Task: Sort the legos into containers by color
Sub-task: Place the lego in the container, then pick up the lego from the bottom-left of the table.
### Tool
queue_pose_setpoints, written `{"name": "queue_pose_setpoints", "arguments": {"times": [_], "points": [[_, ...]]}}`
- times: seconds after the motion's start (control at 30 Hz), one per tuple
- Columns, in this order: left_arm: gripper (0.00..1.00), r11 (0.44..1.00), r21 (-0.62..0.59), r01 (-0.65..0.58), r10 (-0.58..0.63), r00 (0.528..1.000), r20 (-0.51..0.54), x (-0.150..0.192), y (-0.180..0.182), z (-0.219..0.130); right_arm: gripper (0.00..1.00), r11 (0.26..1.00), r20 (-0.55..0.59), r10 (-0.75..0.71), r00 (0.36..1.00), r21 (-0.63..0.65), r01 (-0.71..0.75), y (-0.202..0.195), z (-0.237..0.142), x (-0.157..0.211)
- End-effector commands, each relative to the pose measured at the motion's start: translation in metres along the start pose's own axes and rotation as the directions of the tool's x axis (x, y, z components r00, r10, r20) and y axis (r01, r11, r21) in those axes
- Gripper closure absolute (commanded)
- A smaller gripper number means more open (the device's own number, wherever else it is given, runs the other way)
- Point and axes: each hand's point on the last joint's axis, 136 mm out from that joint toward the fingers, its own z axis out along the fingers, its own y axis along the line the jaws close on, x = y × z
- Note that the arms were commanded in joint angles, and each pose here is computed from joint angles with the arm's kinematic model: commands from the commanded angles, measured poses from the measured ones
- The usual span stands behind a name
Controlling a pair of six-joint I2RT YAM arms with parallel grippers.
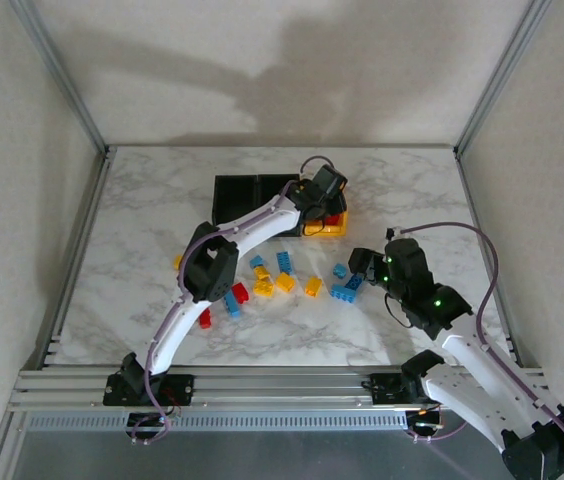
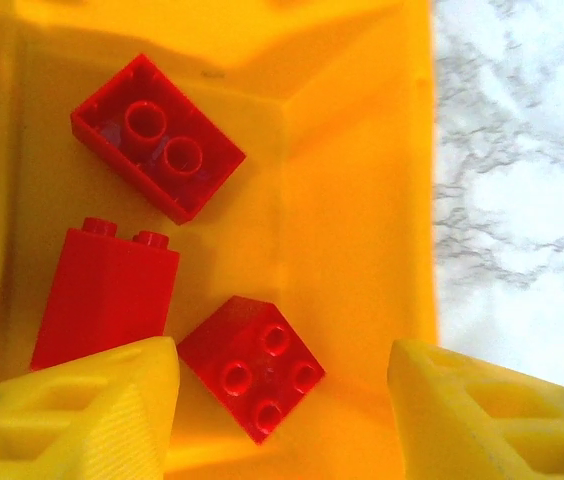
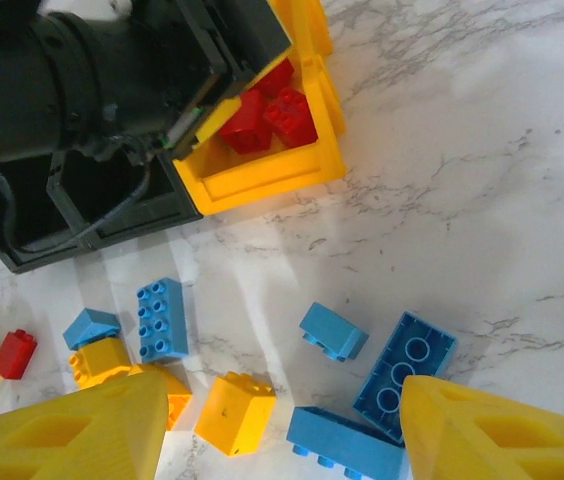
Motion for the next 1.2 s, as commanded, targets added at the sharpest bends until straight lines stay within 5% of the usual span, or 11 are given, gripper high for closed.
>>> {"name": "queue_pose_setpoints", "arguments": {"times": [0.0, 0.17, 0.47, 0.87, 1.17], "points": [[0.42, 0.993, 0.112, -0.04, 0.031, 0.997, 0.075, -0.037, -0.034, -0.071, 0.36, 0.998, 0.045, 0.003, 0.999, -0.061, -0.001, 0.019, -0.008, -0.021], [0.39, 0.989, 0.133, -0.063, 0.048, 0.993, 0.111, -0.042, -0.025, -0.123, 0.36, 0.995, 0.024, -0.012, 1.0, -0.099, 0.015, 0.031, -0.002, -0.024], [0.36, 0.995, 0.096, -0.017, 0.005, 0.993, 0.117, -0.018, 0.05, -0.192, 0.37, 0.973, -0.038, -0.065, 0.997, -0.223, 0.054, 0.067, 0.013, -0.019], [0.32, 0.989, -0.138, 0.051, -0.041, 0.996, 0.075, 0.031, 0.166, -0.235, 0.38, 0.935, -0.135, -0.199, 0.971, -0.324, 0.147, 0.103, 0.043, 0.029], [0.4, 0.899, -0.42, 0.126, -0.119, 0.992, 0.043, 0.084, 0.274, -0.274, 0.38, 0.921, -0.158, -0.226, 0.961, -0.357, 0.158, 0.114, 0.055, 0.042]]}}
